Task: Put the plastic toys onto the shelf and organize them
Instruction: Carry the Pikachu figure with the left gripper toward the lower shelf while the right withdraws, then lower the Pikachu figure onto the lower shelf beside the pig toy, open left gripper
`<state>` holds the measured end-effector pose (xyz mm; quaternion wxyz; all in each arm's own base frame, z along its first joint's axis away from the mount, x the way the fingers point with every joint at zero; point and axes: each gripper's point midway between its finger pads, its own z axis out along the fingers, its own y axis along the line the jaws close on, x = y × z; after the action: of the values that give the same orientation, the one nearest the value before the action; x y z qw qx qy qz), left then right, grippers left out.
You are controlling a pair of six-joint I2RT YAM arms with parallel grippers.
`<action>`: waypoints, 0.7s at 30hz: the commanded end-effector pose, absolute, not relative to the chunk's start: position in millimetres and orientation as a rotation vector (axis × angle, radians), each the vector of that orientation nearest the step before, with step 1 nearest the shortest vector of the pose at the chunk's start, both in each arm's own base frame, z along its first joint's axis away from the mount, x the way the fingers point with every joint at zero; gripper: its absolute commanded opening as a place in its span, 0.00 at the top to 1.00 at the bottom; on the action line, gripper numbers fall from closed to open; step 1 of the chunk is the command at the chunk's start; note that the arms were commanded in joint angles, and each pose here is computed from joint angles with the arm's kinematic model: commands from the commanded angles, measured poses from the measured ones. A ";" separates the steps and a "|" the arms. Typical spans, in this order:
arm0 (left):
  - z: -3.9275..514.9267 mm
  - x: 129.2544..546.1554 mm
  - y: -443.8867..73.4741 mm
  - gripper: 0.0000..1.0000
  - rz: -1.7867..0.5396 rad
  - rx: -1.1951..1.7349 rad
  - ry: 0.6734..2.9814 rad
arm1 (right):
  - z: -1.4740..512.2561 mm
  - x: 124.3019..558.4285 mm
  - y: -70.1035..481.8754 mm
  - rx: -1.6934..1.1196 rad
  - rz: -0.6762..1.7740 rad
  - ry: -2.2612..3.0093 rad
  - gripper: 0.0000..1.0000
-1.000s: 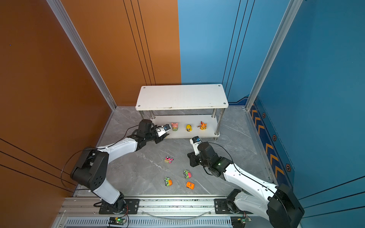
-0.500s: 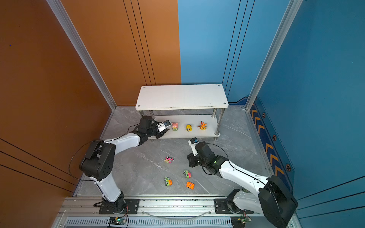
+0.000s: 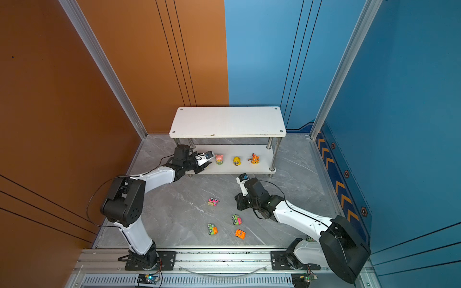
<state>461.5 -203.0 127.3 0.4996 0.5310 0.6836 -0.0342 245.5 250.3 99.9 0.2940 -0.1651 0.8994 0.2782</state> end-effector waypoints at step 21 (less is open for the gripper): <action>130.5 474.5 -210.4 0.53 -0.112 1.252 1.623 | 112.0 251.9 256.9 -0.425 0.764 2.367 0.93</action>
<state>469.7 -204.2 126.5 0.5095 0.5256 0.6804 -0.0354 248.8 253.3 104.4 0.2989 -0.1650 0.8968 0.2814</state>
